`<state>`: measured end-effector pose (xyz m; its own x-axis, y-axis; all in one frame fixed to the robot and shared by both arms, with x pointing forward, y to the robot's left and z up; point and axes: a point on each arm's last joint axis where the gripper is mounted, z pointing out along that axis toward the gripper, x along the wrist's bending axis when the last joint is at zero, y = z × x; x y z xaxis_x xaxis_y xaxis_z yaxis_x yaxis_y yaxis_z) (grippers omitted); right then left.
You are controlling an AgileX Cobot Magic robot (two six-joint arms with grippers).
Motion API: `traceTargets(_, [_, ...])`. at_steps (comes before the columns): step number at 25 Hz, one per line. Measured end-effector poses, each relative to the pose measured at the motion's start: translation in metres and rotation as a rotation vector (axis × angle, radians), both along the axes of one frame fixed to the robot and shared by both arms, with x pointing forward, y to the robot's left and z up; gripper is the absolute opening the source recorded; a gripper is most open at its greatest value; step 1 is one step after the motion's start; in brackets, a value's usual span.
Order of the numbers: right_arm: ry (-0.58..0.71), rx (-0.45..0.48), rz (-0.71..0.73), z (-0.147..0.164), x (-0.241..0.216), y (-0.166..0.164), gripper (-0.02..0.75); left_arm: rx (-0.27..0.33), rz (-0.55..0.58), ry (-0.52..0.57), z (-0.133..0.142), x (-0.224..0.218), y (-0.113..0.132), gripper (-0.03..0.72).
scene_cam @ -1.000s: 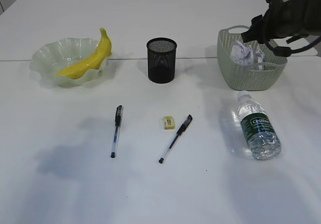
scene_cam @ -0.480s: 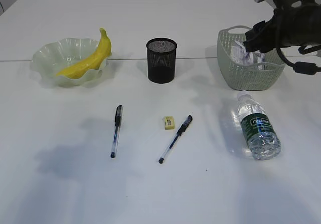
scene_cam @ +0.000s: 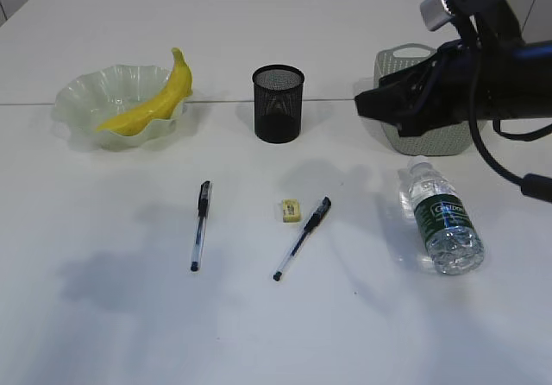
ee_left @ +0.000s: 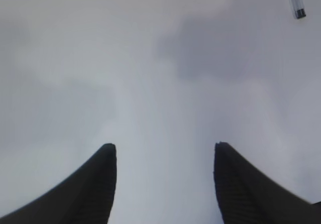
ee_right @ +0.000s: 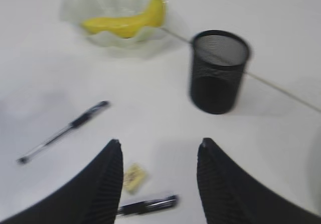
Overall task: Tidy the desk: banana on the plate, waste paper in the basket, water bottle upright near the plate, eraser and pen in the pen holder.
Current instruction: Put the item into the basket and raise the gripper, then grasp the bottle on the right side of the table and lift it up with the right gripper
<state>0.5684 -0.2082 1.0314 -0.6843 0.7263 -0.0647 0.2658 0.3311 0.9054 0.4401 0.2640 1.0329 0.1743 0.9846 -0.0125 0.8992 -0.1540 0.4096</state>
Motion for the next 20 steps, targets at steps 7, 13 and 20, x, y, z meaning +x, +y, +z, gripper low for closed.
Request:
traceTargets(7, [0.290,0.016,0.223,-0.012,-0.026,-0.002,0.365,0.002,0.000,0.009,0.000,-0.001,0.000,0.435])
traceTargets(13, [0.523,-0.060,-0.059,-0.029,-0.024,-0.023,0.365,0.002,0.000,0.009,0.000,-0.001,0.000,0.435])
traceTargets(20, [0.742,-0.146,-0.297,-0.041,-0.033,-0.041,0.365,-0.006,0.002,0.011,0.000,-0.001,0.000,0.435])
